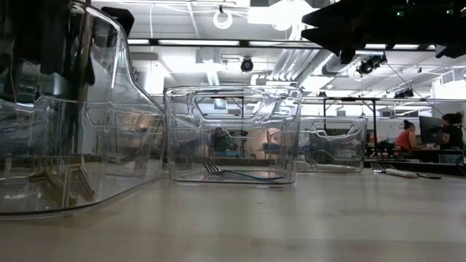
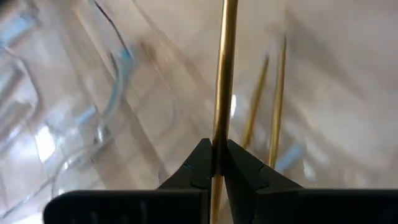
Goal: Sort silverware by color (type)
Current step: Put the gold fork into the bottom left transparent bin
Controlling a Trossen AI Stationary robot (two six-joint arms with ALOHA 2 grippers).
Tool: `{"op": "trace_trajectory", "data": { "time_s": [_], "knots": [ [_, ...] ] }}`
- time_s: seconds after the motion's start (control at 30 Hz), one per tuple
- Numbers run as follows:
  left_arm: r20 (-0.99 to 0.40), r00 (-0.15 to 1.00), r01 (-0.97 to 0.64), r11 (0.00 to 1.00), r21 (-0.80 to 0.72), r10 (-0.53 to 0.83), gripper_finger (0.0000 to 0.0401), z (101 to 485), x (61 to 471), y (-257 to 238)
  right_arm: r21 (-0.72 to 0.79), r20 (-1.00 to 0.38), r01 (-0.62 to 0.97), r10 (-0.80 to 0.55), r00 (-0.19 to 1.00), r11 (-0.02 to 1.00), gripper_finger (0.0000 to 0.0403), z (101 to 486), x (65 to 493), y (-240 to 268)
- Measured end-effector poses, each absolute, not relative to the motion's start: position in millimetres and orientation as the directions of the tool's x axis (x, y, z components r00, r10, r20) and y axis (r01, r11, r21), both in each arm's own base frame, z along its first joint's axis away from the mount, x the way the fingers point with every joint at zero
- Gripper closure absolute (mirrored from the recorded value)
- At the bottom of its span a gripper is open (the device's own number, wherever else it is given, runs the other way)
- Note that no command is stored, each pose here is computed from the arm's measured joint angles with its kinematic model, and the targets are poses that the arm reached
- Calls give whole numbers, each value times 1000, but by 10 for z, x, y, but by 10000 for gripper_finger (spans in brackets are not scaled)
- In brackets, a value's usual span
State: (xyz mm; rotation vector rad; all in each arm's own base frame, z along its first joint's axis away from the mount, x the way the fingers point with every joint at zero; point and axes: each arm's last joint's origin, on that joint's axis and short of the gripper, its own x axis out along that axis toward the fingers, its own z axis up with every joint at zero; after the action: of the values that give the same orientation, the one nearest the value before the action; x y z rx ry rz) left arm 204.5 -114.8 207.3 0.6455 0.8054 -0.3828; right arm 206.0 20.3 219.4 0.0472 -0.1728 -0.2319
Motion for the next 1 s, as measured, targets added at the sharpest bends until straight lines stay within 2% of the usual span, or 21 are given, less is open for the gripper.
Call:
{"op": "trace_trajectory", "data": {
  "time_s": [0.2, 0.43, 0.67, 1.0],
  "knots": [
    [-883, 467, 642, 673, 367, 35, 388, 2078, 2183, -1207, 66, 163, 225, -233, 959, 972, 208, 2192, 2060, 203],
    [-961, 267, 722, 647, 247, 69, 381, 1901, 2231, -1151, 66, 163, 225, -233, 959, 972, 208, 2192, 2060, 203],
    [-972, 223, 722, 658, 214, 71, 383, 1745, 2344, -1114, 66, 163, 225, -233, 959, 972, 208, 2192, 2061, 203],
    [-974, 210, 706, 677, 208, 81, 358, 1643, 2399, -1127, 63, 156, 225, -232, 960, 972, 208, 2186, 2062, 203]
  ]
}}
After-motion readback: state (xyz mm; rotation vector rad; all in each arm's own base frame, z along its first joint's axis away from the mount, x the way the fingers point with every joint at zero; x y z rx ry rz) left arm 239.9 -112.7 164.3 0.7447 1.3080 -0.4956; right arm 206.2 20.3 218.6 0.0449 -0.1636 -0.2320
